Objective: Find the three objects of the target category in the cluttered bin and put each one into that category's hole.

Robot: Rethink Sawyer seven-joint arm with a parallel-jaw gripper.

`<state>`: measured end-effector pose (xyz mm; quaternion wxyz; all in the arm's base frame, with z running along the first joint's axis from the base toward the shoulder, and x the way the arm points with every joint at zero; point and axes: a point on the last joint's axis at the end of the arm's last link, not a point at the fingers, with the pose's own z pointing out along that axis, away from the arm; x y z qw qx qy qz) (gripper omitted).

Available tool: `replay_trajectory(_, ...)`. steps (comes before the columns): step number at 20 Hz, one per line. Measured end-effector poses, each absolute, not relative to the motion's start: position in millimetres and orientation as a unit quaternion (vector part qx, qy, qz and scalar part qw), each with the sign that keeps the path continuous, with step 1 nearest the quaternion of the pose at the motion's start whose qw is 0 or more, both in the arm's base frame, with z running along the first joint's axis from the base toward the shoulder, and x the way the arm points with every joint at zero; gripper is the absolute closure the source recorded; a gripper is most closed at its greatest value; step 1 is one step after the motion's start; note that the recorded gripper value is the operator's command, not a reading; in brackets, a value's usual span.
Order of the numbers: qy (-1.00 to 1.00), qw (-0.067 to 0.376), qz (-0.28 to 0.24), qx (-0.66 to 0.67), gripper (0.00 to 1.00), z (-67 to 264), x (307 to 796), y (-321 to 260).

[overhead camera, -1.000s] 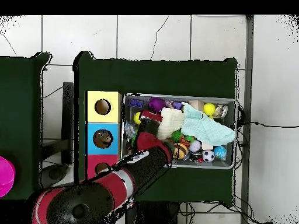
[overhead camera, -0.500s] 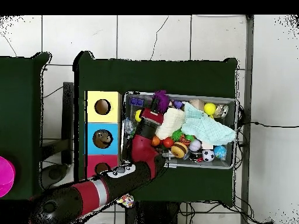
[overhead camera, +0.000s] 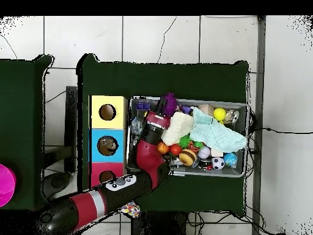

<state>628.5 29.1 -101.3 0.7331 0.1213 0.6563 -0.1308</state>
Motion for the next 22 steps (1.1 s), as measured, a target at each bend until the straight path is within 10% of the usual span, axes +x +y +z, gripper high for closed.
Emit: replay_trajectory(22,0.66,0.739,-0.126,0.056,1.0,-103.6,631.9,34.8)
